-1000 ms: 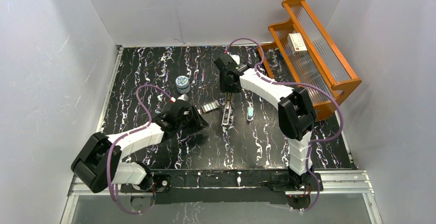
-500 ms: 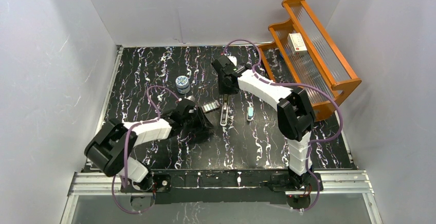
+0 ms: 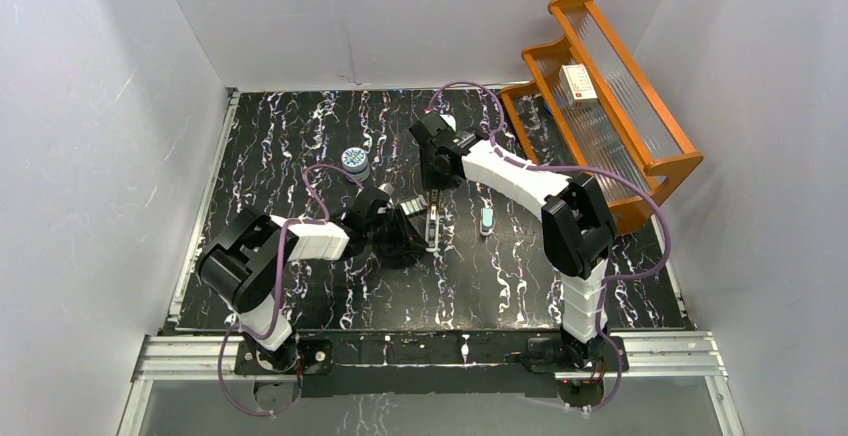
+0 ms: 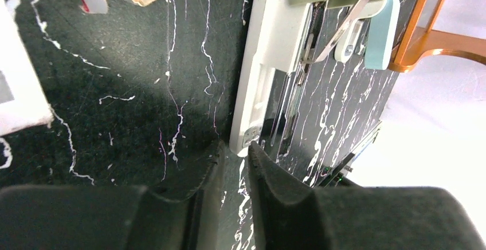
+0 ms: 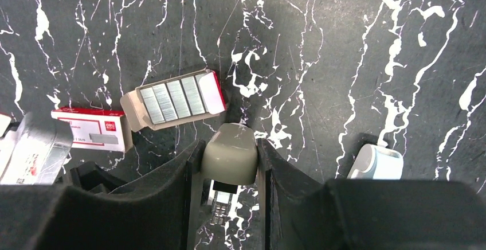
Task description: Load the staples into the stapler
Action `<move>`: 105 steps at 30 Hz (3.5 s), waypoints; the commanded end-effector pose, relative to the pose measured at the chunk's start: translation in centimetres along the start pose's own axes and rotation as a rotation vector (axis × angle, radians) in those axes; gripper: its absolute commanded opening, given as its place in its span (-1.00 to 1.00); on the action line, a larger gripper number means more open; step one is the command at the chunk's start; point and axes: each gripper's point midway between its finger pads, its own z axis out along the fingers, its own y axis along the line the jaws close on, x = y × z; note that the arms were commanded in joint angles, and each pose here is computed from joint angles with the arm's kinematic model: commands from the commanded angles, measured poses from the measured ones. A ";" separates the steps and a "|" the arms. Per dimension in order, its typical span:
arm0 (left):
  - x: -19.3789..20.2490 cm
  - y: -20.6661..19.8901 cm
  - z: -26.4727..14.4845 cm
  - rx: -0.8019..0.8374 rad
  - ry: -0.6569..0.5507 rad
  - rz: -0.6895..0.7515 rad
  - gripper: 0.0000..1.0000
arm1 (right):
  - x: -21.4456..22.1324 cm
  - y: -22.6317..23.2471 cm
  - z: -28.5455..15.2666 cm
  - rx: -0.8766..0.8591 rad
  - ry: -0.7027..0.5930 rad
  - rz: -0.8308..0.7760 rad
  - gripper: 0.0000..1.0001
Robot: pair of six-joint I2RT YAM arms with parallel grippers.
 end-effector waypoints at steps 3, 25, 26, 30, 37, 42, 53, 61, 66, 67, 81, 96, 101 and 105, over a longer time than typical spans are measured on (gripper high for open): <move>1.0 1.9 0.3 -0.036 0.026 -0.021 -0.69 | -1.1 1.5 -2.7 -0.079 -0.053 0.013 -0.44; 1.9 1.5 1.3 -0.149 0.107 -0.037 -0.99 | 3.5 2.4 -4.3 -0.134 0.021 0.012 -0.43; 2.2 1.5 1.5 -0.153 0.113 -0.033 -1.00 | 3.7 2.4 -4.4 -0.137 0.022 0.010 -0.44; 2.9 1.2 2.1 -0.161 0.132 -0.018 -1.00 | 4.7 2.2 -4.8 -0.139 0.035 0.007 -0.43; 4.5 0.7 2.9 -0.164 0.173 -0.011 -1.00 | 7.3 1.5 -5.2 -0.135 0.074 0.032 -0.42; 5.3 0.8 3.3 -0.165 0.201 -0.025 -0.99 | 10.1 1.5 -5.1 -0.134 0.134 0.043 -0.43; 5.9 1.3 3.8 -0.164 0.222 -0.056 -0.99 | 14.6 0.6 -6.1 -0.072 0.218 0.035 -0.48; 5.8 0.9 4.2 -0.163 0.231 -0.064 -0.92 | 16.6 0.2 -6.9 -0.065 0.249 0.028 -0.50; 5.5 0.6 4.0 -0.157 0.215 -0.061 -0.91 | 17.3 0.3 -6.5 -0.070 0.267 0.029 -0.48; 5.4 0.5 3.9 -0.153 0.211 -0.057 -0.90 | 17.5 0.3 -6.3 -0.072 0.274 0.025 -0.43; 5.2 0.2 3.2 -0.133 0.194 -0.038 -0.70 | 14.5 -0.1 -8.3 -0.046 0.166 -0.017 0.36; 4.9 0.0 2.9 -0.139 0.186 0.006 -0.77 | 17.5 -3.0 -6.2 0.071 0.234 -0.033 -0.23; 4.2 -0.1 2.1 -0.149 0.141 0.015 -0.89 | 19.5 -3.8 -4.8 0.101 0.296 -0.050 -0.32; 2.6 -0.5 0.7 -0.171 0.059 0.062 -0.90 | 20.8 -4.2 -4.3 0.099 0.327 -0.045 -0.34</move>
